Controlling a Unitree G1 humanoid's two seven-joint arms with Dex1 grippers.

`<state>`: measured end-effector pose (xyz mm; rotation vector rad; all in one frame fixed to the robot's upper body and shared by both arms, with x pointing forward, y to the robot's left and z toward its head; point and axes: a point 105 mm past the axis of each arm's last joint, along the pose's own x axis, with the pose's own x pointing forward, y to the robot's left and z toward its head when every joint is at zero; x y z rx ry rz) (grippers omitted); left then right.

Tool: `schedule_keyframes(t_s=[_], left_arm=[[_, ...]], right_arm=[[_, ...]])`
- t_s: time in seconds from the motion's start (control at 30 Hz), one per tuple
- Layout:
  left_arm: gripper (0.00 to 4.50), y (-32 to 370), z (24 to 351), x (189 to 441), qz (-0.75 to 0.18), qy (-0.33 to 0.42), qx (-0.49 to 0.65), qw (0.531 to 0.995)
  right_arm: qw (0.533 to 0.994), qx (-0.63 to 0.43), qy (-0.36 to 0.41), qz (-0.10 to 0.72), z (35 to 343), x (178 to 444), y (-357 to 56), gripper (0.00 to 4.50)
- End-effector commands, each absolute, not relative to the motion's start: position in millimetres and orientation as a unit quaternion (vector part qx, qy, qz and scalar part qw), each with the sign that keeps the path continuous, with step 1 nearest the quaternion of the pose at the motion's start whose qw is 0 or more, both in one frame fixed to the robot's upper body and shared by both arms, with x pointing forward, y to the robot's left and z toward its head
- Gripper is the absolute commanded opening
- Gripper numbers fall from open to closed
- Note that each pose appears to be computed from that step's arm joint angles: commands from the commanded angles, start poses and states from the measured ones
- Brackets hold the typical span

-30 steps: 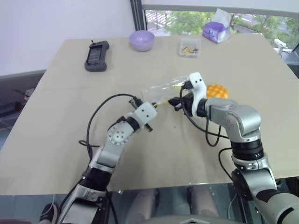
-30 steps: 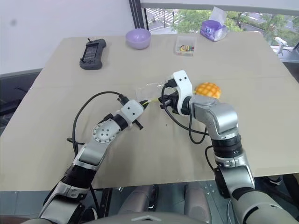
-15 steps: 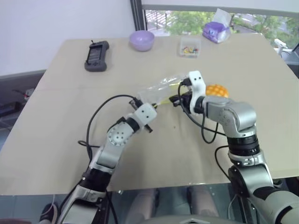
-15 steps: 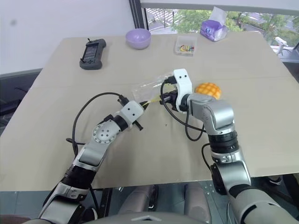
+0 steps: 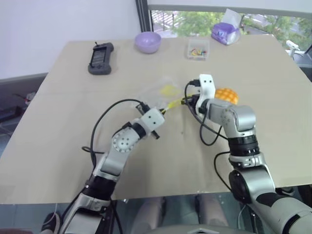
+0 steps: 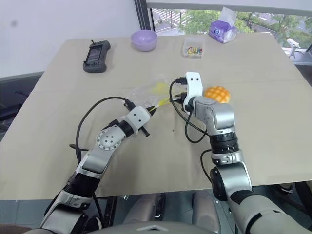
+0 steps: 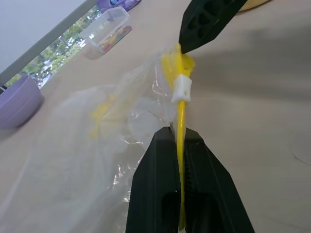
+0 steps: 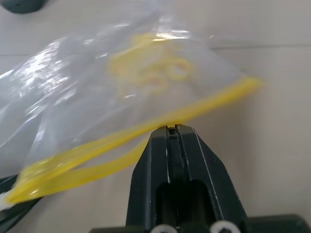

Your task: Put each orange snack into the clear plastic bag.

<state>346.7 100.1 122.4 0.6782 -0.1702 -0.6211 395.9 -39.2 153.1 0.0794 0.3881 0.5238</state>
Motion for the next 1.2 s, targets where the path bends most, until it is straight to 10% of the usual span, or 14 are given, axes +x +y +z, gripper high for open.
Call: schedule_keyframes(t_s=[0.03,0.4,0.7,1.07,1.2], left_arm=[[0.00,96,135,346,-0.303,-0.108,0.330,0.888],[0.00,97,135,347,-0.303,-0.109,0.329,0.888],[0.00,91,135,344,-0.319,-0.109,0.321,0.885],[0.00,90,135,341,-0.328,-0.109,0.321,0.882],[0.00,89,136,340,-0.334,-0.110,0.320,0.880]], right_arm=[[0.931,0.071,0.145,0.327,178,386,-12,0.02],[0.892,0.061,0.139,0.425,180,360,11,0.02],[0.899,-0.145,0.053,0.410,161,380,0,0.02],[0.819,-0.357,-0.067,0.444,151,382,4,4.49],[0.791,-0.424,-0.095,0.431,143,388,-2,4.49]])
